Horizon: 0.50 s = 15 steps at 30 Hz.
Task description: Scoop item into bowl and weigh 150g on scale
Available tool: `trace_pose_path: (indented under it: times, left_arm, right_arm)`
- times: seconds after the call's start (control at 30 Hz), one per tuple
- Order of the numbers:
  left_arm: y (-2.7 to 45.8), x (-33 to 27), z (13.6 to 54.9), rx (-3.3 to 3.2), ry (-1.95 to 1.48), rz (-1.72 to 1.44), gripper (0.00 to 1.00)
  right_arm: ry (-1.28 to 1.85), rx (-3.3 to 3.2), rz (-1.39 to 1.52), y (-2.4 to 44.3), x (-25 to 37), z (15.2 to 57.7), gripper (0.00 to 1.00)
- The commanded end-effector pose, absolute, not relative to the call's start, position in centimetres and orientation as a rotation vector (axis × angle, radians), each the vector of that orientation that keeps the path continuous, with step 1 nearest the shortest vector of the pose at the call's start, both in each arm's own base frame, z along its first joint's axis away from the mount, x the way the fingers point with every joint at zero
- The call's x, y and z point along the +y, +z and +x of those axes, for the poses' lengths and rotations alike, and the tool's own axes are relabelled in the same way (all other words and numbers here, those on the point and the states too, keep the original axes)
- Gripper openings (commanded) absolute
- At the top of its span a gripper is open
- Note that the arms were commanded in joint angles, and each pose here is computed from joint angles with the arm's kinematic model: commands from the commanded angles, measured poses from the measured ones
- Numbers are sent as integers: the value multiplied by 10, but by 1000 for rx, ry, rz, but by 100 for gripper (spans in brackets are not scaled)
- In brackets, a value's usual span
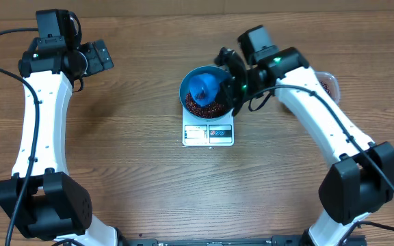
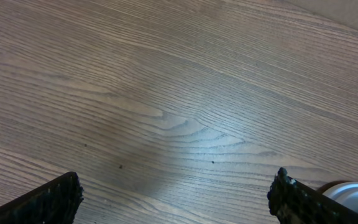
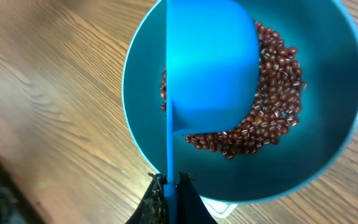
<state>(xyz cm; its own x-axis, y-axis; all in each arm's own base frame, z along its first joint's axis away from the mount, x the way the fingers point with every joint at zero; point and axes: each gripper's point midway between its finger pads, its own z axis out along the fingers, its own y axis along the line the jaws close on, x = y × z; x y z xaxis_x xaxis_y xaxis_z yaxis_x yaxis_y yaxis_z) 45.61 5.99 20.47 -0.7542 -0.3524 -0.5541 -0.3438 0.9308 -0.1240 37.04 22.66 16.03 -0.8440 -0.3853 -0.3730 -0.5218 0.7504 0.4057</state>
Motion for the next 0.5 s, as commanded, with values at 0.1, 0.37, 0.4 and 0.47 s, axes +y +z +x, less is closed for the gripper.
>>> trace_pose_path:
  times: [0.1,0.37,0.4,0.47]
  left_arm:
    - [204,56,459,2492,-29,-486,99]
    - [204,56,459,2492,-29,-486,100]
    - [204,56,459,2492,-28,-486,99]
    - [204,56,459,2492,-28,-486,100]
  right_arm:
    - [884,2614,-680,182,228,378,4]
    - [863,2563,-758,183,229,381,4]
    - [855,2544,-786,184,230,382,4]
    - [833,2528,-788,187,229,387,4]
